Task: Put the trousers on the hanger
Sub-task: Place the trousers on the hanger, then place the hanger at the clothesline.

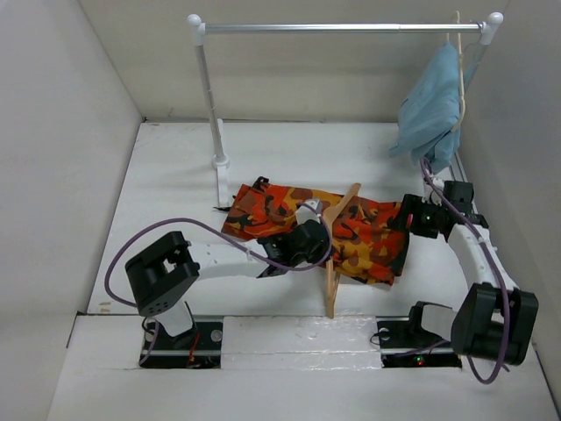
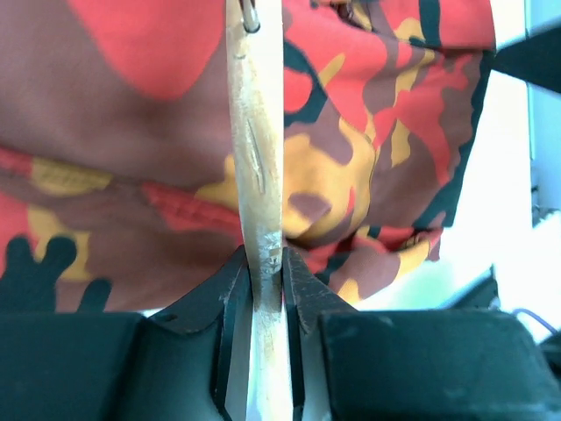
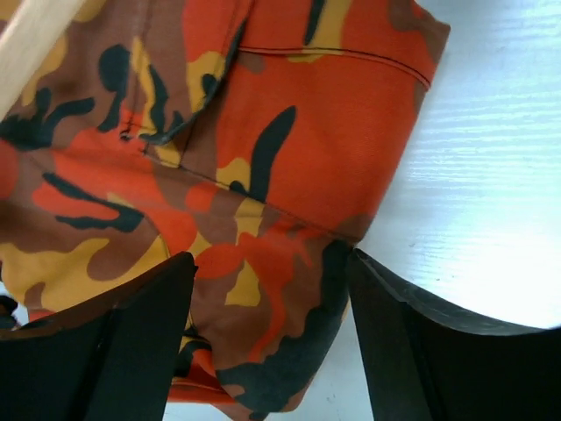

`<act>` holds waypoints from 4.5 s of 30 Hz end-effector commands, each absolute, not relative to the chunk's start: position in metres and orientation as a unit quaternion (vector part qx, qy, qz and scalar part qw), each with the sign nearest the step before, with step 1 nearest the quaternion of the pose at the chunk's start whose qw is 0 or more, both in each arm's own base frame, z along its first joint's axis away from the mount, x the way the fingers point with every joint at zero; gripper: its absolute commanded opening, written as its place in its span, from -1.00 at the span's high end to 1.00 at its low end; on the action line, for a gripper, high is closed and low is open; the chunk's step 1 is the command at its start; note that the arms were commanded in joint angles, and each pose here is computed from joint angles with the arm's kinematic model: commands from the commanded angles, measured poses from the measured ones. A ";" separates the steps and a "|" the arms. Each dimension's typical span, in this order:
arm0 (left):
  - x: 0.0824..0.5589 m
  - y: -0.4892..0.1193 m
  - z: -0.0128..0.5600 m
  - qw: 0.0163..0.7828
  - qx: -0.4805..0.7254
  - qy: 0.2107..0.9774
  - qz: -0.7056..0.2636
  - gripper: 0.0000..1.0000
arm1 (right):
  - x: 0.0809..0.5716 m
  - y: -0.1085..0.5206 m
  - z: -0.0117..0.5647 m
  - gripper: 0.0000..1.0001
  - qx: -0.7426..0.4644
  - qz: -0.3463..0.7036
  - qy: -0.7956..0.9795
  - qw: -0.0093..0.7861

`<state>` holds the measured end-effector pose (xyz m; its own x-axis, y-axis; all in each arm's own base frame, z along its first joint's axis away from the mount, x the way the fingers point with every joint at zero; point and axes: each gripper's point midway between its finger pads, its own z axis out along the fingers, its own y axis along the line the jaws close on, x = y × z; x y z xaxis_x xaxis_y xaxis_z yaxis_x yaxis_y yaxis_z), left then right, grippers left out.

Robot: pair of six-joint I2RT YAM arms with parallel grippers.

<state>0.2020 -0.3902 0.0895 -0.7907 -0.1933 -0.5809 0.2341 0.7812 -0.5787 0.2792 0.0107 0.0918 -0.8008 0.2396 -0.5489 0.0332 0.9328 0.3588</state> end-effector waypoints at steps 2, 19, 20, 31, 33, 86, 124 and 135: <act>0.216 -0.391 0.085 0.340 0.015 0.898 -0.277 1.00 | 0.255 0.015 0.111 -0.60 0.025 0.153 0.929 0.336; 0.245 -0.324 0.063 0.392 0.014 0.904 -0.171 1.00 | 0.183 0.087 0.036 -0.23 0.055 0.250 0.937 0.237; 0.247 -0.317 0.061 0.393 0.011 0.905 -0.162 1.00 | 0.190 0.084 0.034 0.36 0.053 0.243 0.938 0.241; 0.239 -0.265 0.077 0.407 -0.031 0.900 -0.153 1.00 | 0.237 0.041 0.034 1.00 0.080 0.169 0.951 0.246; 0.239 -0.277 0.091 0.416 -0.016 0.893 -0.172 1.00 | 0.241 0.040 0.035 1.00 0.072 0.169 0.951 0.248; 0.213 -0.335 0.264 0.509 -0.082 0.797 -0.315 1.00 | 0.157 0.303 0.224 -0.48 -0.028 0.488 0.794 0.362; 0.171 -0.276 0.438 0.554 -0.046 0.679 -0.479 -0.43 | 0.177 0.284 0.357 1.00 -0.036 0.569 0.653 0.498; 0.175 -0.220 0.462 0.587 -0.109 0.653 -0.466 -0.41 | 0.195 0.258 0.449 1.00 -0.052 0.642 0.535 0.546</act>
